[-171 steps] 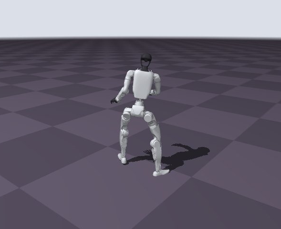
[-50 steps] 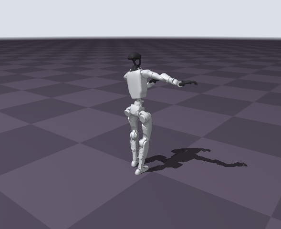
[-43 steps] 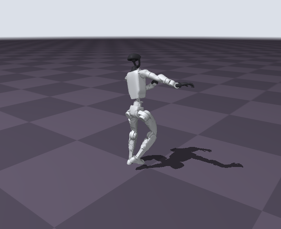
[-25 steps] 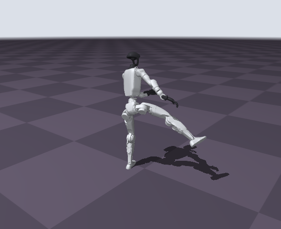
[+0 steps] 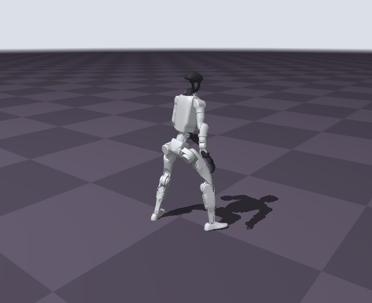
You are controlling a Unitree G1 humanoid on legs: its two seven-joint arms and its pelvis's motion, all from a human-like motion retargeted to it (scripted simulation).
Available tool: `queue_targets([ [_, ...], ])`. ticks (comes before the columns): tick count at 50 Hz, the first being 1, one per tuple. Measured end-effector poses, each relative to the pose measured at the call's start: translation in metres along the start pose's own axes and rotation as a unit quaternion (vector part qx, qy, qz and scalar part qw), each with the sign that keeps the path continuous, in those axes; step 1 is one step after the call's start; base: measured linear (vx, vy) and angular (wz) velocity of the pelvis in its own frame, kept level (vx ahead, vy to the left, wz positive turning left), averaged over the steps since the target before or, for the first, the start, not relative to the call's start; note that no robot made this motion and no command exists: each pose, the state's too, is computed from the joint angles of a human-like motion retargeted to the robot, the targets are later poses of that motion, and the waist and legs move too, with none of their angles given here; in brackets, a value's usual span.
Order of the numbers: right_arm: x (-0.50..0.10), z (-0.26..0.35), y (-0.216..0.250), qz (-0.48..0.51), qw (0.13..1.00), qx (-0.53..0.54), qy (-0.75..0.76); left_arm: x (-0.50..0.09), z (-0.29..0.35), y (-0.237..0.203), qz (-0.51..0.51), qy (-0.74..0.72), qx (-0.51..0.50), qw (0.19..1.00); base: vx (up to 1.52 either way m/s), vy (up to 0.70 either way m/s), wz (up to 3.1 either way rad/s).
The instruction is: Kungfu
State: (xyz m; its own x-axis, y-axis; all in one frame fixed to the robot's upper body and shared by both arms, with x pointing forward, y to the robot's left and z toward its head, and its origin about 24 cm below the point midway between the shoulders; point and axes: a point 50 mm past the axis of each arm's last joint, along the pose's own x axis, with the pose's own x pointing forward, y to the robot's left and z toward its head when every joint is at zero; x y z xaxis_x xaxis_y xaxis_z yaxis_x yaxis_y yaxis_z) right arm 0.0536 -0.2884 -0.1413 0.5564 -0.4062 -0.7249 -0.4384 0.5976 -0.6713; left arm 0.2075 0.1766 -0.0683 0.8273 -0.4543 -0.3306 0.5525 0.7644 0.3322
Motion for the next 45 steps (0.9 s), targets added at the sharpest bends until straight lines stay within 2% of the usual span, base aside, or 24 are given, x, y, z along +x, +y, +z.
queue_targets([
  [7, 0.016, 0.041, -0.021, -0.041, 0.995, 0.039, -0.082, 0.043, 0.036, -0.013, -0.110, -0.054, 0.074, 0.990, 0.03, -0.74, -0.07],
  [9, 0.025, 0.057, -0.040, -0.077, 0.990, 0.059, -0.099, 0.060, 0.055, -0.023, -0.129, -0.082, 0.109, 0.982, -0.18, -0.81, -0.24],
  [13, 0.043, 0.132, -0.114, -0.148, 0.963, 0.070, -0.213, 0.101, 0.098, -0.033, -0.087, -0.121, 0.150, 0.977, -0.42, -0.24, -0.31],
  [17, 0.037, 0.182, -0.158, -0.147, 0.931, 0.053, -0.329, 0.121, 0.123, -0.034, -0.090, -0.130, 0.203, 0.966, -0.03, -0.12, -0.23],
  [20, 0.026, 0.214, -0.192, -0.163, 0.902, 0.018, -0.400, 0.133, 0.154, -0.016, -0.083, -0.160, 0.301, 0.936, -0.15, -0.11, -0.37],
  [23, 0.015, 0.241, -0.207, -0.176, 0.878, -0.005, -0.446, 0.140, 0.170, -0.005, -0.046, -0.169, 0.384, 0.907, -0.07, 0.02, -0.07],
  [25, 0.009, 0.254, -0.211, -0.181, 0.865, -0.005, -0.467, 0.142, 0.175, -0.003, -0.027, -0.172, 0.406, 0.897, -0.07, 0.05, 0.10],
  [28, 0.006, 0.265, -0.206, -0.173, 0.859, 0.015, -0.482, 0.143, 0.174, -0.004, -0.021, -0.163, 0.380, 0.911, -0.07, 0.07, 0.27],
  [34, -0.001, 0.274, -0.185, -0.100, 0.839, 0.060, -0.531, 0.135, 0.152, -0.012, -0.020, -0.147, 0.335, 0.930, -0.03, 0.10, 0.32],
  [40, -0.018, 0.291, -0.143, 0.011, 0.803, 0.078, -0.591, 0.100, 0.125, -0.003, 0.024, -0.165, 0.425, 0.889, 0.07, 0.14, 0.10],
  [45, -0.057, 0.316, -0.110, 0.170, 0.719, 0.134, -0.660, 0.047, 0.119, 0.003, 0.015, -0.177, 0.515, 0.839, 0.14, 0.17, -0.12],
])
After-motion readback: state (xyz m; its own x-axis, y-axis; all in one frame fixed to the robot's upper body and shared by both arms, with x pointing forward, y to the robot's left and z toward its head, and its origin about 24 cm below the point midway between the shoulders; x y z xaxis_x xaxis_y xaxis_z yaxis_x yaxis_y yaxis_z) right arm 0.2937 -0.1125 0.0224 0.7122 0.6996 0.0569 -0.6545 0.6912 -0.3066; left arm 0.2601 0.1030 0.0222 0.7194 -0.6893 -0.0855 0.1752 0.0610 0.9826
